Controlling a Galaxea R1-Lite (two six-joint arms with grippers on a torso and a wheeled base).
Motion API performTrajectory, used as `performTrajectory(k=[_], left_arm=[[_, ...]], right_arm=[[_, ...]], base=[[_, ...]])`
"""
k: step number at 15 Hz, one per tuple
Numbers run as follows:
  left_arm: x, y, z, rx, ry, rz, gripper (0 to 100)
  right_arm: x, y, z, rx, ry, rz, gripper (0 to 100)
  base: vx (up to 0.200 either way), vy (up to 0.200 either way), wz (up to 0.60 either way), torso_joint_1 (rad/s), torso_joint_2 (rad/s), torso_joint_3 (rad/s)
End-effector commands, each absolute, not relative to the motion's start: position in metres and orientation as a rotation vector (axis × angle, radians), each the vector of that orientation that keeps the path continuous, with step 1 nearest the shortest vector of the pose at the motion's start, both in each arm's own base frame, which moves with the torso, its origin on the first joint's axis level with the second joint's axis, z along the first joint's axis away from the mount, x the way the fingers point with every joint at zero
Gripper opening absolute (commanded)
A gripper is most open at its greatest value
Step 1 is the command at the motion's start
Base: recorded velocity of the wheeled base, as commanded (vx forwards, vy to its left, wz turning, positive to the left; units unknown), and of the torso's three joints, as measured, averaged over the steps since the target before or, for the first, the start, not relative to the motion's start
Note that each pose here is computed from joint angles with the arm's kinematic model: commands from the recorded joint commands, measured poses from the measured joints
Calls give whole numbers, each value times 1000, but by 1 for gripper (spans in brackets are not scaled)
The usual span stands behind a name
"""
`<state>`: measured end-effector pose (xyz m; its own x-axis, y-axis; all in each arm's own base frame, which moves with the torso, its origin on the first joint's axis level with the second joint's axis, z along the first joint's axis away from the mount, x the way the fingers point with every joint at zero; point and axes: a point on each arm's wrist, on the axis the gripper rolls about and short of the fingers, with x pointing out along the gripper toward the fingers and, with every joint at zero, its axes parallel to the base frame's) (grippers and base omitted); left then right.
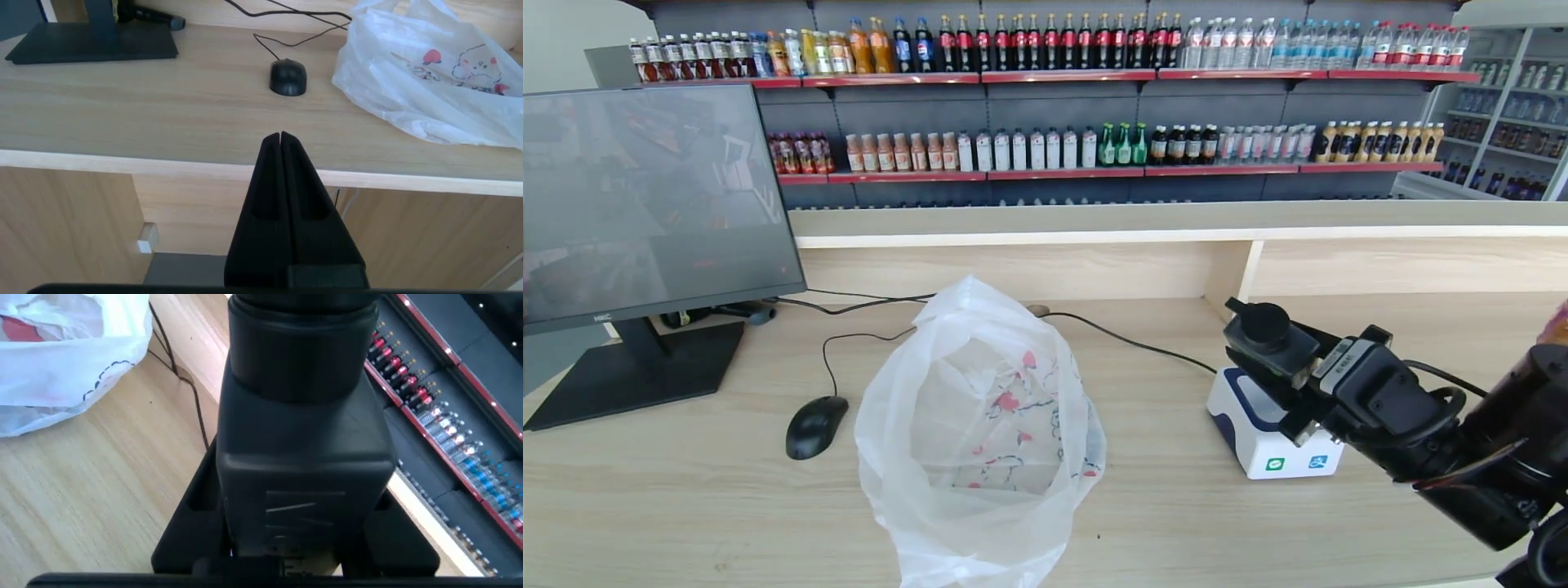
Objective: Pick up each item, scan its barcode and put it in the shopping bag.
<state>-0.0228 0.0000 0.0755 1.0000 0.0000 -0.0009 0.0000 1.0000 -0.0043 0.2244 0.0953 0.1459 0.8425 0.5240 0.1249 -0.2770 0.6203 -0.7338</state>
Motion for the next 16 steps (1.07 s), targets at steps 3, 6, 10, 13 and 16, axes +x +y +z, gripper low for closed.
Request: performTrajectory(k=[3,6,10,13,16], left_arm=[[-23,0,75,-5,0,0,0],[-23,0,75,-5,2,0,0],[-23,0,76,-5,-2,0,0],[-23,0,75,-5,2,0,0],[-23,0,75,-5,2,0,0]], right_arm=[[234,84,136,-855,-351,522,0],[239,63,132,-901,-337,510,0],[250,52,123,-939,-349,577,0],[255,44,119,-961,-347,584,0],[255,44,121,-961,-354,581,0]], base=[[0,0,0,0,0,0],[0,0,0,0,0,0],[0,0,0,0,0,0],[0,0,0,0,0,0],[0,0,0,0,0,0]])
